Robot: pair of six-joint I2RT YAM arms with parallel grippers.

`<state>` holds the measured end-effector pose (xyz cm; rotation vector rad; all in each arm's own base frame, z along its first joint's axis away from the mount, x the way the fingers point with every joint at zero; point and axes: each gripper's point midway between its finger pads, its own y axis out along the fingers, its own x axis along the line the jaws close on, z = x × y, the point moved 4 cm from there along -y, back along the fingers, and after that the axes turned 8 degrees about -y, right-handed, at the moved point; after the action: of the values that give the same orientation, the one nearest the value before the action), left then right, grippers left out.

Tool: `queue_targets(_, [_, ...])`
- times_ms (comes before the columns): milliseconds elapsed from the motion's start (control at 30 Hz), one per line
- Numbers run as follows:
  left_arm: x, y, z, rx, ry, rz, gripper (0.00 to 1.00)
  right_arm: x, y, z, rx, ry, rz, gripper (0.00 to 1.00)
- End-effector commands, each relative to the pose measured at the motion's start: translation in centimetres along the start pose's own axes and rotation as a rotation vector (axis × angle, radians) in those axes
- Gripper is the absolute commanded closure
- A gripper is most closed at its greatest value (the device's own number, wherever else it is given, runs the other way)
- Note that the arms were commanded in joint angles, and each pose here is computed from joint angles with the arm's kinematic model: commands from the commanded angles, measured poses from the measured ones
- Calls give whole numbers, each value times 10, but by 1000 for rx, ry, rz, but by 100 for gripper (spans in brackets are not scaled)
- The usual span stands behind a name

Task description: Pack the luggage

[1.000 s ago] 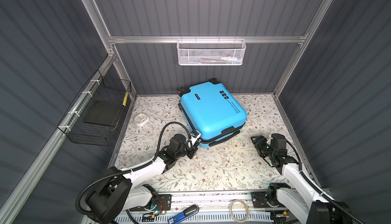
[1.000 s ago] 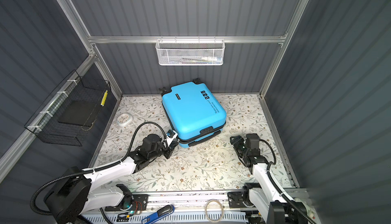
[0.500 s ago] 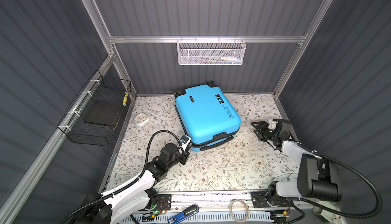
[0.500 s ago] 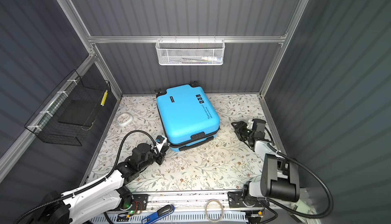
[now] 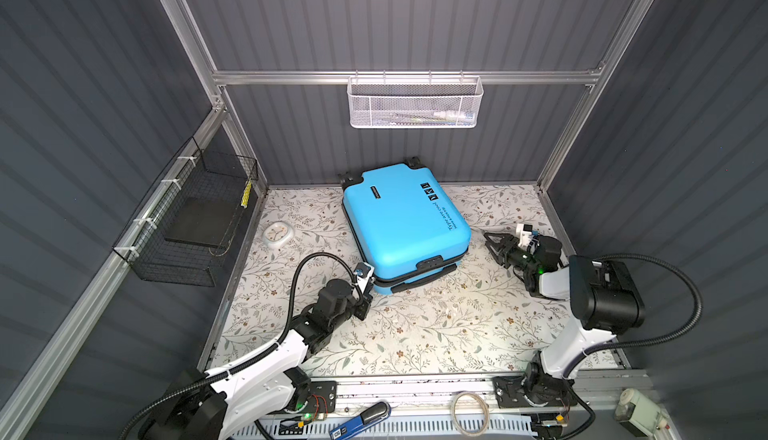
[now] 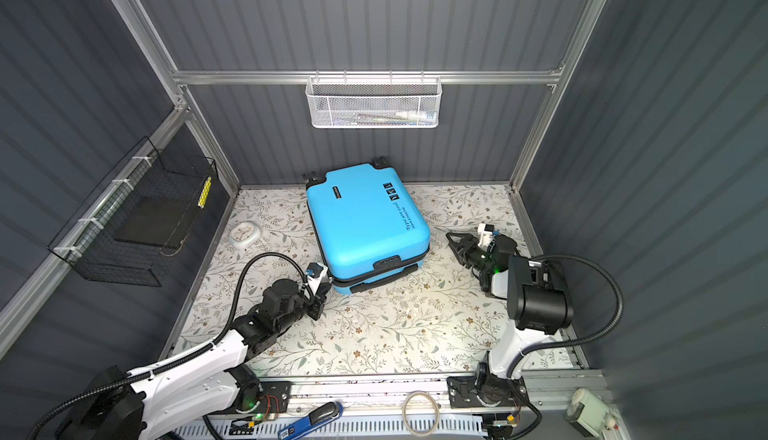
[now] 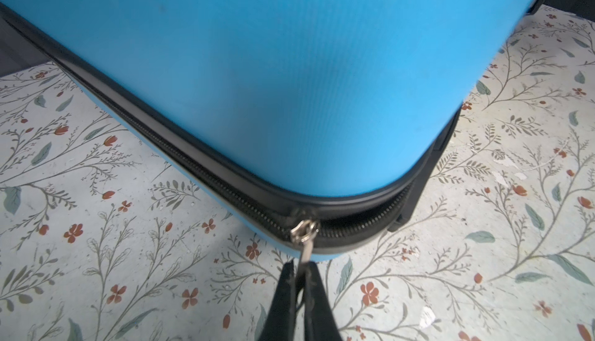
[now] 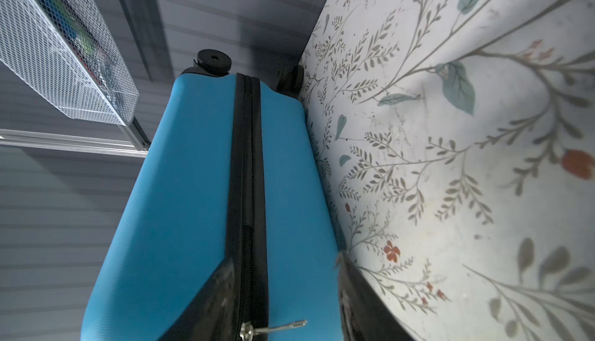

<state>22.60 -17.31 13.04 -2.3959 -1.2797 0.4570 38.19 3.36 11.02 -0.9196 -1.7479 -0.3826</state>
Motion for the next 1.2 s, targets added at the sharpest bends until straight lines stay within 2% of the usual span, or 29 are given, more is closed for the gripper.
queue_targets(0, [19, -2, -31, -98, -46, -126, 100, 26, 13, -9, 4, -77, -117, 46])
queue_targets(200, [19, 1, -33, -87, -52, -128, 100, 17, 19, -3, 23, -75, -97, 46])
queue_targets(333, [20, 1, -32, -83, -56, -133, 100, 18, 25, -2, 38, -72, -132, 50])
queue_targets(633, [20, 0, -33, -81, -66, -138, 100, 8, 14, 15, 6, -118, -87, 54])
queue_targets(867, [18, -1, -33, -74, -65, -123, 100, 26, 18, -1, -6, -133, -80, 52])
queue_targets(900, [18, -2, -33, -70, -67, -121, 96, 28, 19, -3, -6, -135, -68, 52])
queue_targets(1033, [12, -5, -36, -43, -69, -84, 58, 33, 20, -15, -16, -145, -3, 48])
queue_targets(1167, [7, -13, -35, 4, -80, -53, 46, 35, 23, -25, -28, -143, 42, 44])
